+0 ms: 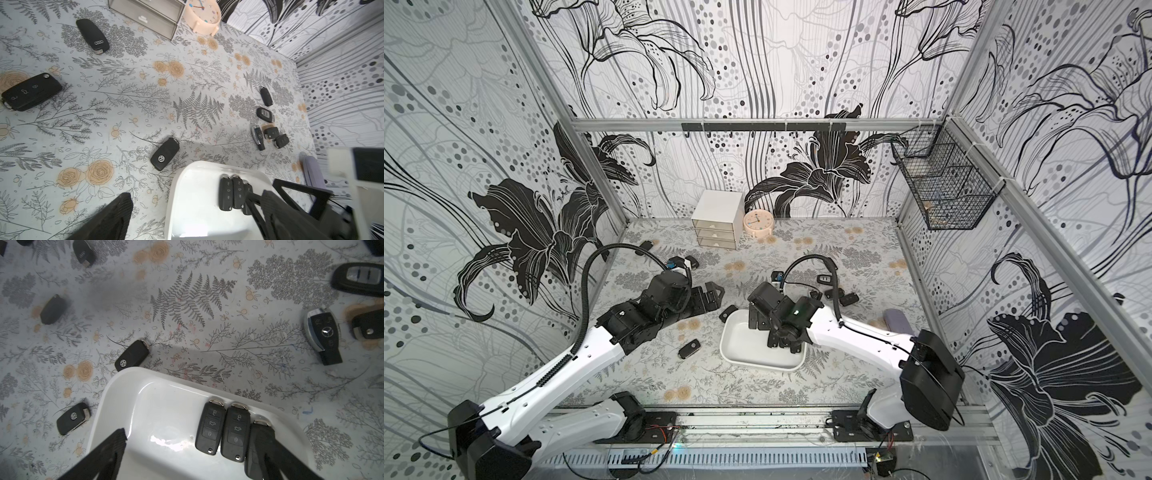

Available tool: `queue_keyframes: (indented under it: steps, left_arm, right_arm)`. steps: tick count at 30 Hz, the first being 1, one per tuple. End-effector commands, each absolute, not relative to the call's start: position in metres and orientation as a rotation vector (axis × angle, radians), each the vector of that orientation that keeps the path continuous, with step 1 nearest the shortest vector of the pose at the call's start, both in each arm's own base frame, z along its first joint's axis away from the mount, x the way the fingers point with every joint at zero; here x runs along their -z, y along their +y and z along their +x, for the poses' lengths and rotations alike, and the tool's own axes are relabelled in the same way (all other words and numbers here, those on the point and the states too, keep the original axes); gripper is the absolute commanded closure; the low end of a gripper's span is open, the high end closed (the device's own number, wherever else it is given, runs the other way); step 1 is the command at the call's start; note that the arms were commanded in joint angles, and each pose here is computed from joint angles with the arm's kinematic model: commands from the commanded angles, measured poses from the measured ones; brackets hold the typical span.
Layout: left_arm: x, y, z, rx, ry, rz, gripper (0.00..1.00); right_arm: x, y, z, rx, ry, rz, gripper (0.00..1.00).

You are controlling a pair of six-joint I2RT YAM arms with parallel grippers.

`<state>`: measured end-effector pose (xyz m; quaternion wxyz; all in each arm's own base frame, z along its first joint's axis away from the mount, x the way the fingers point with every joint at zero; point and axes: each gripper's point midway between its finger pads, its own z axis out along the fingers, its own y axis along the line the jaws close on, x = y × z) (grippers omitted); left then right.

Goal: Place the car key into the storage box
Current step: Place the car key in the storage box, then adjust the storage box at the center of the board.

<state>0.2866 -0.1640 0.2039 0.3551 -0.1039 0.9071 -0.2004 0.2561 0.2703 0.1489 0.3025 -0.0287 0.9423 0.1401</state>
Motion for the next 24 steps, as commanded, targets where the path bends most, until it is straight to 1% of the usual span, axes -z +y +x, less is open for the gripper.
queue_keyframes:
  steps: [1, 5, 15, 19, 24]
  left_arm:
    - [-0.198, -0.162, 0.295, 0.504, 2.379, -0.229, 0.0]
    - [-0.182, -0.157, 0.303, 0.461, 2.428, -0.195, 0.01]
    - [-0.132, -0.155, 0.323, 0.302, 2.595, -0.098, 0.06]
    - [-0.107, -0.145, 0.326, 0.23, 2.676, -0.082, 0.07]
    - [-0.084, -0.146, 0.325, 0.226, 2.748, -0.03, 0.09]
  right_arm:
    - [-0.17, 0.271, 0.259, -0.42, 2.41, -0.109, 0.0]
    - [-0.182, 0.268, 0.258, -0.465, 2.351, -0.117, 0.0]
    - [-0.188, 0.254, 0.253, -0.461, 2.293, -0.141, 0.0]
    - [-0.19, 0.252, 0.25, -0.47, 2.293, -0.146, 0.0]
    - [-0.191, 0.245, 0.249, -0.441, 2.29, -0.143, 0.0]
